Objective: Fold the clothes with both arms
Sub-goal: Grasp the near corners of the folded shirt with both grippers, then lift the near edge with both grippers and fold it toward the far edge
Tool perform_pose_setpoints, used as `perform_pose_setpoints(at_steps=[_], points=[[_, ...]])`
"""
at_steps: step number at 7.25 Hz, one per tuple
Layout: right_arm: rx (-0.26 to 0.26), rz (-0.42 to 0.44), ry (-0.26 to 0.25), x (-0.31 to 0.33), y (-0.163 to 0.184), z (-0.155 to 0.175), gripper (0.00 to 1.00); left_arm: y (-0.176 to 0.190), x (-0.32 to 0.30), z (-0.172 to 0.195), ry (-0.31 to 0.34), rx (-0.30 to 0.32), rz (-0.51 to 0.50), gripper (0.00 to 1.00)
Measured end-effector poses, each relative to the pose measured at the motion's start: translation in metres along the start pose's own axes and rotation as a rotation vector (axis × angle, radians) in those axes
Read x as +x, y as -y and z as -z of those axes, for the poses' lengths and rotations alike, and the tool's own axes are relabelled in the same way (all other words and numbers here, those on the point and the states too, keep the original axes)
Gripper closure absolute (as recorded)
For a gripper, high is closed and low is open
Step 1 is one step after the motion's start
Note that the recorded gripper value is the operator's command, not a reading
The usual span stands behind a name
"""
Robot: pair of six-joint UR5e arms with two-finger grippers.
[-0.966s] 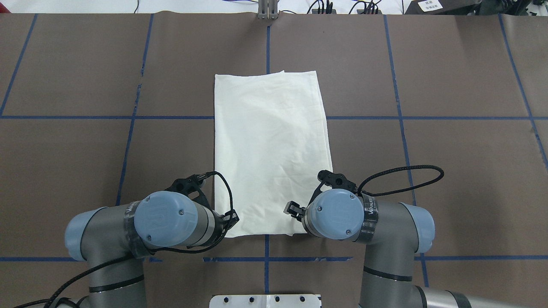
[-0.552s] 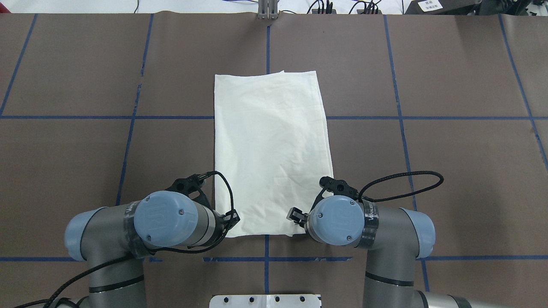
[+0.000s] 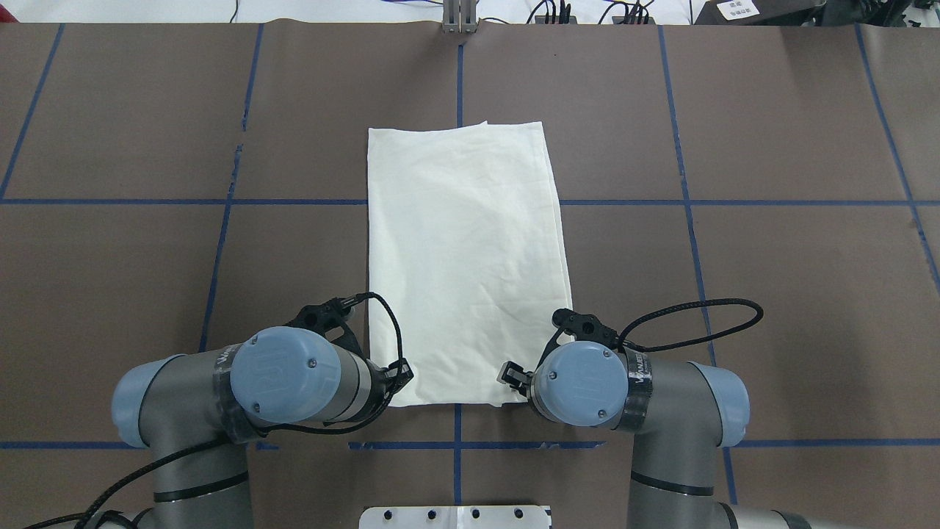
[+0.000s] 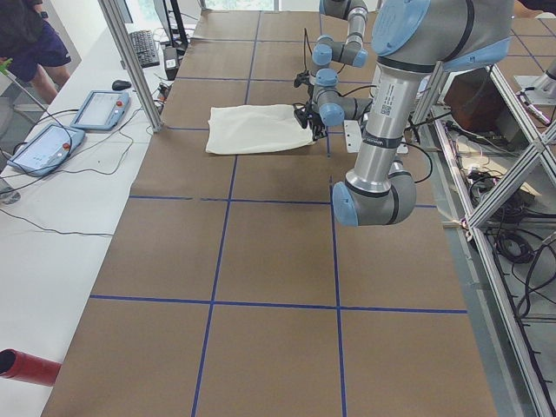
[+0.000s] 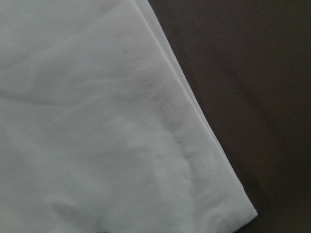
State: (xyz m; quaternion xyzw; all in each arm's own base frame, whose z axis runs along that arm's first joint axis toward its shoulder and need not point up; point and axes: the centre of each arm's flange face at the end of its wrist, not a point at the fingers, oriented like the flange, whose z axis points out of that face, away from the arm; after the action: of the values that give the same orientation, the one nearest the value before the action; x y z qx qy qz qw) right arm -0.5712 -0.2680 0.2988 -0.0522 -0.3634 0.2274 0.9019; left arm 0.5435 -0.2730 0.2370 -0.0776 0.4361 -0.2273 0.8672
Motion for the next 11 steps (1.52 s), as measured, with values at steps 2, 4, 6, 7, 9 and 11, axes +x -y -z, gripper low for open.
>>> perform_pose_setpoints(at_steps=[2, 4, 6, 7, 9, 11], points=[[-0.002, -0.006, 0.004, -0.001, -0.001, 0.002, 0.77, 0.001, 0.0, 0.001, -0.002, 0.002, 0.001, 1.0], [-0.002, -0.009, 0.007, -0.002, 0.001, 0.003, 1.0, 0.002, 0.0, 0.001, -0.002, 0.003, 0.002, 1.0], [0.001, -0.014, 0.01, -0.004, 0.008, 0.005, 1.0, 0.001, 0.001, 0.001, -0.002, 0.003, 0.001, 1.0], [0.004, -0.017, 0.01, -0.005, 0.011, 0.006, 1.0, 0.001, 0.001, 0.001, -0.002, 0.002, 0.001, 1.0], [0.006, -0.025, 0.013, -0.007, 0.018, 0.008, 1.0, 0.0, 0.001, 0.001, -0.003, 0.002, 0.0, 1.0], [-0.001, -0.028, 0.034, -0.011, 0.019, 0.019, 1.0, 0.0, 0.0, 0.005, -0.009, -0.001, 0.0, 1.0]])
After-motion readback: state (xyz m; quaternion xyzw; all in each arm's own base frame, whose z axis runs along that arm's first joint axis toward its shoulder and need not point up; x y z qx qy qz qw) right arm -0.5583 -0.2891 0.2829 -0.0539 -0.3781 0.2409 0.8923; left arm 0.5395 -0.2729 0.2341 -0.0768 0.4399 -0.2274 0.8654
